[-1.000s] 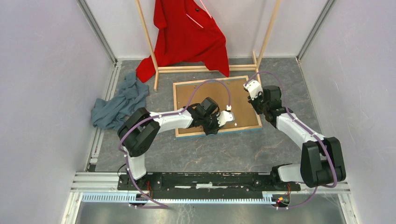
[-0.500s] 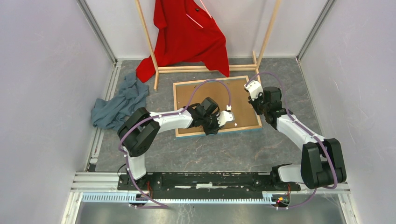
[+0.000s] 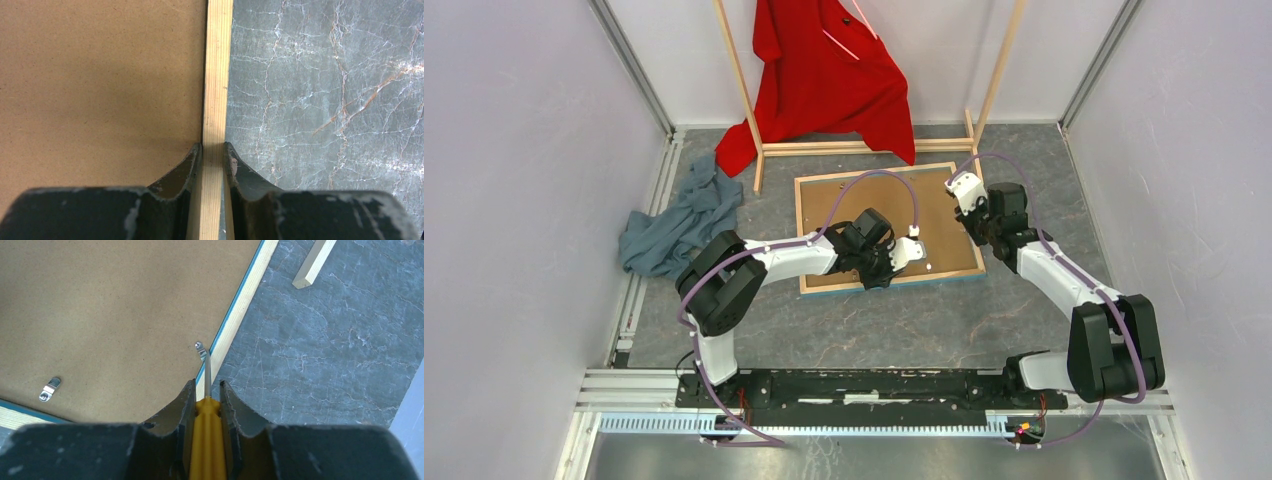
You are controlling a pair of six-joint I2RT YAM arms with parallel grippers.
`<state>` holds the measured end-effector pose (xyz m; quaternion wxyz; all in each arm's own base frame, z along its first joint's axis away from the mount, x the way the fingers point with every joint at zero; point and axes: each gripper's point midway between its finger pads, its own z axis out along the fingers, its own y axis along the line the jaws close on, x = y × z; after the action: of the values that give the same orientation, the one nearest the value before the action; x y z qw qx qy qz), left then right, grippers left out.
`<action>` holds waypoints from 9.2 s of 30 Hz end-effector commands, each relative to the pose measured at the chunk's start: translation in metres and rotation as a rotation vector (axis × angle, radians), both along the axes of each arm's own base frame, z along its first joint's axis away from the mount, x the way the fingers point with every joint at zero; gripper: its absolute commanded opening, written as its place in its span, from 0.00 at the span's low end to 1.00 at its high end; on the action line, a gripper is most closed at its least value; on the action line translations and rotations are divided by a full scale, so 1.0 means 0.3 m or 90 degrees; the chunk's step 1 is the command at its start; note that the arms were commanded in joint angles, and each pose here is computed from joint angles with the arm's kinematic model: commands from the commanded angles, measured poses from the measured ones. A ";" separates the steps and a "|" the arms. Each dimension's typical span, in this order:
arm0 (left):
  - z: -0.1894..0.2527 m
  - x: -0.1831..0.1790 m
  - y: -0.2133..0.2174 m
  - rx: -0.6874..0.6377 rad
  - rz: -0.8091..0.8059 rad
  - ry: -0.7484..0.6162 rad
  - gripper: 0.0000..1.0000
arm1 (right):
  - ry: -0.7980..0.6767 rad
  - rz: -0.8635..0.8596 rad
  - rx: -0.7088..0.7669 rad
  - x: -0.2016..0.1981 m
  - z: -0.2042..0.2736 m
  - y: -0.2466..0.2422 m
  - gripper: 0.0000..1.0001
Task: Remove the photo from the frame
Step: Release the photo frame item from the photo frame.
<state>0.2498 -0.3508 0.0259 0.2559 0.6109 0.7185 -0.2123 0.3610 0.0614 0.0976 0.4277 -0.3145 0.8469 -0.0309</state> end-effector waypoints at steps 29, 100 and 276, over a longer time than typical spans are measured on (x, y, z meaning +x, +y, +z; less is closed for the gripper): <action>-0.141 -0.046 0.072 0.072 0.036 0.058 0.16 | 0.037 0.028 0.024 -0.018 -0.009 0.033 0.00; -0.139 -0.041 0.073 0.070 0.042 0.055 0.16 | 0.035 0.052 0.081 -0.034 0.002 0.098 0.00; -0.060 0.629 0.530 -0.239 0.613 0.213 0.22 | 0.333 0.290 0.475 0.244 0.003 1.075 0.00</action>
<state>0.4587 -0.1796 0.0263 0.3496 0.1165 0.8898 -0.2692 0.4441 0.3740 0.0867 0.2909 -0.3042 0.8029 0.4221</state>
